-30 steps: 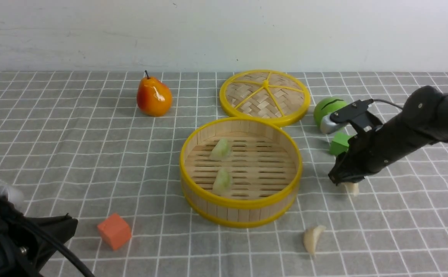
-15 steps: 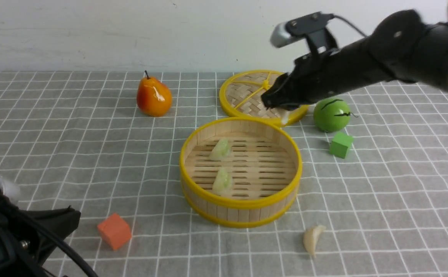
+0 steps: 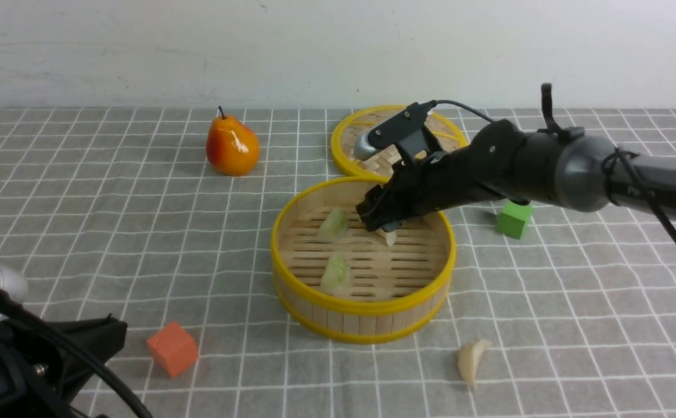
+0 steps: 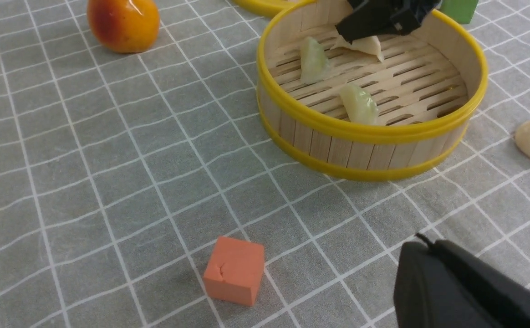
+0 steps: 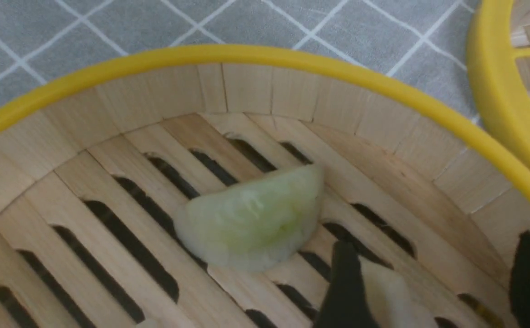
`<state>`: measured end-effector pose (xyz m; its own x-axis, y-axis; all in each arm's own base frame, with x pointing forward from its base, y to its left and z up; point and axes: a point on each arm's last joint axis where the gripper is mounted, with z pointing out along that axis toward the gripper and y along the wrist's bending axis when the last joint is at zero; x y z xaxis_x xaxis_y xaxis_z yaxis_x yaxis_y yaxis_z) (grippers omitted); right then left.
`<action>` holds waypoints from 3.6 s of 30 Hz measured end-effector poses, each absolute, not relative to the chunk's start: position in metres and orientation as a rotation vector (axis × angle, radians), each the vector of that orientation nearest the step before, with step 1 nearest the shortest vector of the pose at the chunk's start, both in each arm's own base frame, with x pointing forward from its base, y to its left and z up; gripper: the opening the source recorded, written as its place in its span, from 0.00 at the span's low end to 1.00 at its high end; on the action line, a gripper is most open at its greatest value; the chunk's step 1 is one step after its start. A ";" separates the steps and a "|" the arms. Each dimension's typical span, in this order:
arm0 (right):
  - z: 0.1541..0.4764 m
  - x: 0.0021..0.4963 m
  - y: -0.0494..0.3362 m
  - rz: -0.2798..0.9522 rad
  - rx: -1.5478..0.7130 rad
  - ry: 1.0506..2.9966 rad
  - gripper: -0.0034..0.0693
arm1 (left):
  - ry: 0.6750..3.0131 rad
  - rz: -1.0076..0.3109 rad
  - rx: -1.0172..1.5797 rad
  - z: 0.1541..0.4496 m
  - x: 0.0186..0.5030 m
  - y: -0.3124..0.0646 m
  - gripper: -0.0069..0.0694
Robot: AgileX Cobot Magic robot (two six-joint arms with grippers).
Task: Put the dumplings into the steamer on the table with the grey tablecloth.
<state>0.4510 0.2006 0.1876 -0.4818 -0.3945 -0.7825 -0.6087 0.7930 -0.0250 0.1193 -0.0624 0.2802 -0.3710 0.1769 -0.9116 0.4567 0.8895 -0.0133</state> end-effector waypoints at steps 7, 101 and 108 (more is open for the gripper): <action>0.273 0.420 0.191 0.474 -0.688 2.128 0.81 | 1.962 -0.320 0.462 0.280 0.119 -0.062 0.07; 0.367 0.152 0.050 0.035 -0.487 1.722 0.02 | 1.966 -0.333 0.452 0.280 0.119 -0.063 0.13; 0.295 0.112 0.044 0.000 -0.581 1.426 0.03 | 1.966 -0.333 0.452 0.280 0.119 -0.063 0.14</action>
